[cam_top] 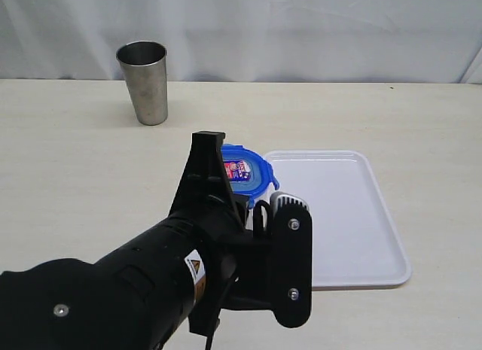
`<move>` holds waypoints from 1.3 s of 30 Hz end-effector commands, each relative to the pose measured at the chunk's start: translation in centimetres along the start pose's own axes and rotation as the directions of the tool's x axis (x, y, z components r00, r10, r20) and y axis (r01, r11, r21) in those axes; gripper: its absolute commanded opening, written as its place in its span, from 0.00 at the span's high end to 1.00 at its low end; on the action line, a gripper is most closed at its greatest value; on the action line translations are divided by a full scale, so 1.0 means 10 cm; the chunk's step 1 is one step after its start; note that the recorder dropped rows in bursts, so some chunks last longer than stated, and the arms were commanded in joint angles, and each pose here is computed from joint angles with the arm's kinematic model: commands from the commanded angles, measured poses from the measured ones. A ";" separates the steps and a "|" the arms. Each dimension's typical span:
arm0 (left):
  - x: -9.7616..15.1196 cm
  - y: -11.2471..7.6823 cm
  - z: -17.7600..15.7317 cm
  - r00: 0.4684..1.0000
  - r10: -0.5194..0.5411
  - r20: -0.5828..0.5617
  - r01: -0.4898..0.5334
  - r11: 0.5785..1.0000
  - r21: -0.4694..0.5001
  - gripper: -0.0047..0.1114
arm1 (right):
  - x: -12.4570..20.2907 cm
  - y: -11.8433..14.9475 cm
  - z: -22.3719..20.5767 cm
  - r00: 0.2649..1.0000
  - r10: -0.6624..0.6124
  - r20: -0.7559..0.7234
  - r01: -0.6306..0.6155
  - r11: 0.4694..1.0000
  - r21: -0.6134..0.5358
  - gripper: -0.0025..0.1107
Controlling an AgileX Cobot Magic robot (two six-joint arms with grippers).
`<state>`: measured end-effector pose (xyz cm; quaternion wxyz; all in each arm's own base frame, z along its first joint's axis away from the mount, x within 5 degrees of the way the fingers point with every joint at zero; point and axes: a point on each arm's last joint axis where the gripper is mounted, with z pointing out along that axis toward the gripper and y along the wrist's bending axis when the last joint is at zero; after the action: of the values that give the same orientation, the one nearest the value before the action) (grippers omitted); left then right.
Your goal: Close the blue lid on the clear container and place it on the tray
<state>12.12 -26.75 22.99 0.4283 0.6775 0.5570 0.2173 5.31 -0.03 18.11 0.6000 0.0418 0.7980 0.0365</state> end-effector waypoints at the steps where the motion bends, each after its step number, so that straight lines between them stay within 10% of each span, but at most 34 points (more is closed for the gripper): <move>1: 0.03 0.01 0.00 0.999 -0.030 -0.013 0.030 1.000 -0.002 0.96 | 0.01 0.00 0.00 1.000 0.003 0.005 -0.003 1.000 0.004 0.94; 39: 0.06 0.02 0.05 0.996 -0.093 0.000 0.093 0.995 0.036 0.96 | 0.01 0.00 0.00 1.000 0.003 0.005 -0.003 1.000 0.004 0.94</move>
<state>12.80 -26.62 22.80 0.4277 0.6649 0.5814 0.1923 5.31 -0.03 18.11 0.6000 0.0418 0.7980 0.0365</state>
